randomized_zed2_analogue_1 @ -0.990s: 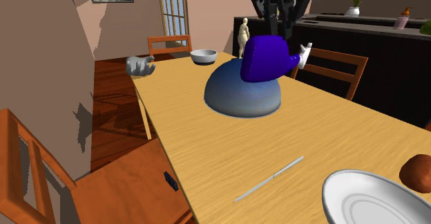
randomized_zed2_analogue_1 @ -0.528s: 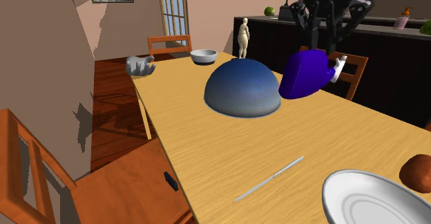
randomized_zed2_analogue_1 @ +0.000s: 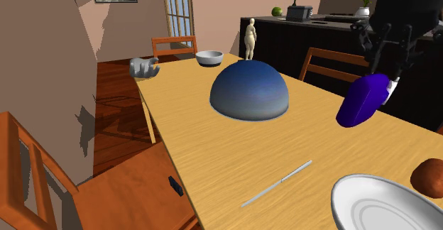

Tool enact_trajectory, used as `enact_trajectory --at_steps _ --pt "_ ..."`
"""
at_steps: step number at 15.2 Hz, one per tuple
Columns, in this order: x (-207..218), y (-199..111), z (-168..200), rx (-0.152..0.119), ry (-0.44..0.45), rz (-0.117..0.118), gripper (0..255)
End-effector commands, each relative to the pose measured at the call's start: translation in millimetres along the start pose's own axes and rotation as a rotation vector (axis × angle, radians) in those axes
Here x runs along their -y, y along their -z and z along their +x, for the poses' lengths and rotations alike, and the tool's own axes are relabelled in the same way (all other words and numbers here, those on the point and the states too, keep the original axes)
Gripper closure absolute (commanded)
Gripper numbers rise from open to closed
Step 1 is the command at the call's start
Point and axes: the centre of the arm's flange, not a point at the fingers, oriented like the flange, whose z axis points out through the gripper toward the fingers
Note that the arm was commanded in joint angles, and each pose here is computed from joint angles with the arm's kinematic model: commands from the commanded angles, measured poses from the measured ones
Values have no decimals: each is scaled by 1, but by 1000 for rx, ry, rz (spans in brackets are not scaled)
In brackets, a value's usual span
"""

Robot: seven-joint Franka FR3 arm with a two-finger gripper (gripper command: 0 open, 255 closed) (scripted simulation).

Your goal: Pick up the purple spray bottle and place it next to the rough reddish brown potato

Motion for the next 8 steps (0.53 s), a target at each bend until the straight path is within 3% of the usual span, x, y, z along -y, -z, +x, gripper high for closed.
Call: enact_trajectory --at_steps 1,8 --pt "-24 -10 10 -1 1 0 255" --pt "-102 -48 43 -1 1 0 255"
